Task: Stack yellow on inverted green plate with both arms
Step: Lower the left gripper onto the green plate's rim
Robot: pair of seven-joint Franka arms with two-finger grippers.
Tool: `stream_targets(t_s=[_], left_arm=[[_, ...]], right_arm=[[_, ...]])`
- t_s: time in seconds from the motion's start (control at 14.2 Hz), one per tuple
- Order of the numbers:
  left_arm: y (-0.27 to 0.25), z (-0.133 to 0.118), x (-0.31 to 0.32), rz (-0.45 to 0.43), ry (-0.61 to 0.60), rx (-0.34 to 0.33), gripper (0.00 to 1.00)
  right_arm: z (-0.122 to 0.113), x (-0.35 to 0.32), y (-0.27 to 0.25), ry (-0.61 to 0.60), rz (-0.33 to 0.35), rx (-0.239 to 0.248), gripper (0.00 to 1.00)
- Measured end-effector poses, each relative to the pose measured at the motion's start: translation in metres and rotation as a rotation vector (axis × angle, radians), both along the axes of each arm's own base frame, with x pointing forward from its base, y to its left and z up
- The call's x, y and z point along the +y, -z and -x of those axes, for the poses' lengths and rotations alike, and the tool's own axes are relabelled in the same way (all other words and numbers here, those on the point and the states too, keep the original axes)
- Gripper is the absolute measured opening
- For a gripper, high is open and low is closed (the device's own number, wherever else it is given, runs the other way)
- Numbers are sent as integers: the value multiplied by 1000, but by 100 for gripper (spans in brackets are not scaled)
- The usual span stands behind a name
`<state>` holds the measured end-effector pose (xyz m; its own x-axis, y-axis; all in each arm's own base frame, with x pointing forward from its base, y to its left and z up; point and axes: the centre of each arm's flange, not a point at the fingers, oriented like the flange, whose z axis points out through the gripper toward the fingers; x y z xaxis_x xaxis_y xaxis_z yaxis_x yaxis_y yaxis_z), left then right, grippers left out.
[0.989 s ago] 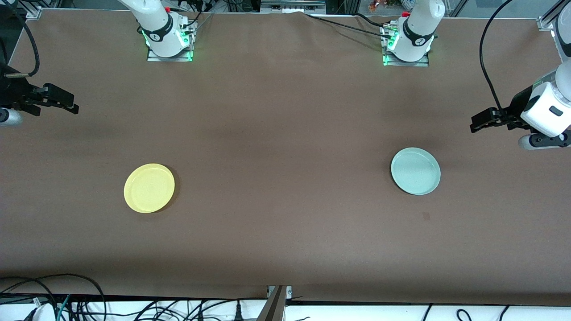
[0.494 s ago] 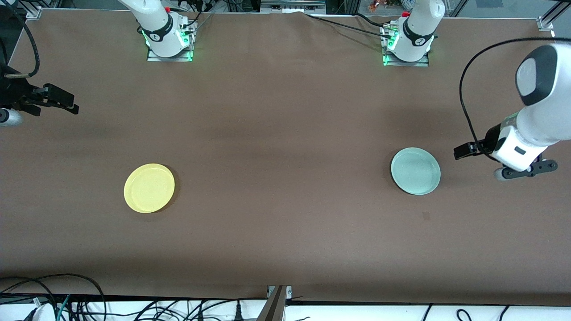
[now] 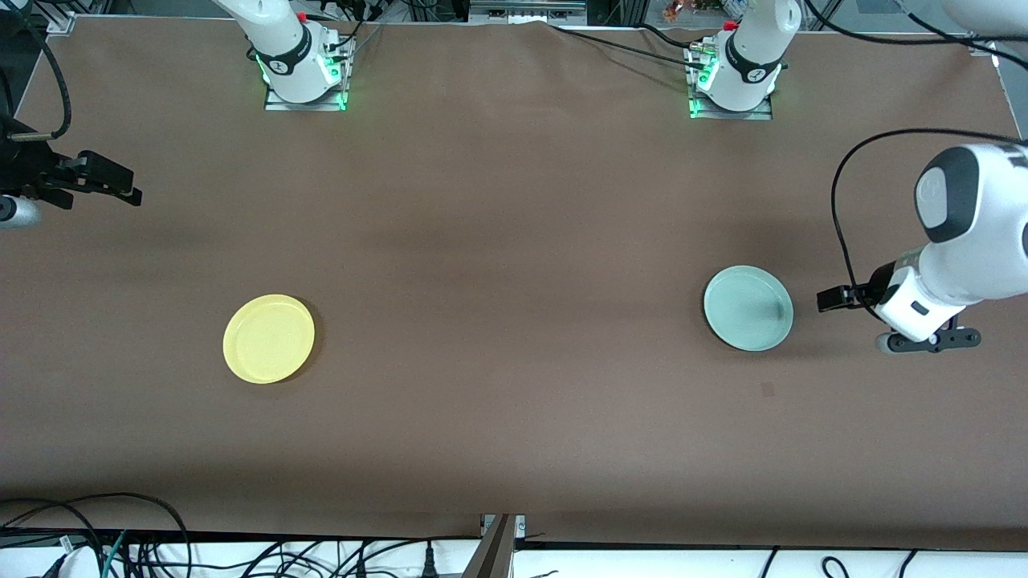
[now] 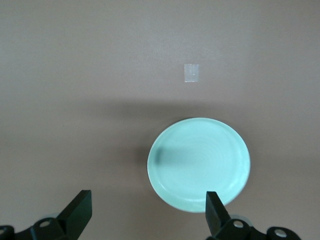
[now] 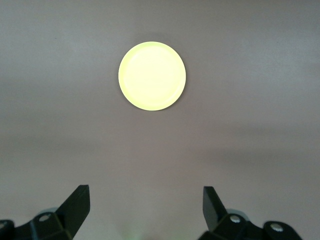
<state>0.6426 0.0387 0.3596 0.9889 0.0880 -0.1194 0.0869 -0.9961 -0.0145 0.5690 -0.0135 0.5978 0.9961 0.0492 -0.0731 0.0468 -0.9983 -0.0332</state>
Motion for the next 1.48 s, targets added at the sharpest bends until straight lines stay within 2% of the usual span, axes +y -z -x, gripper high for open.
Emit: stream_targets(t_s=[0.21,0.71,1.48], left_arm=[[56,0,-5,8,26,-2,100],[148,44,-15,17,48,-34,100],[182,54,32,35,109,-9,100]], right_arm=[[0,0,1,0,0,1,100],[-1,0,3,1,0,5,100],[-10,-1,22,4,4,38,100]])
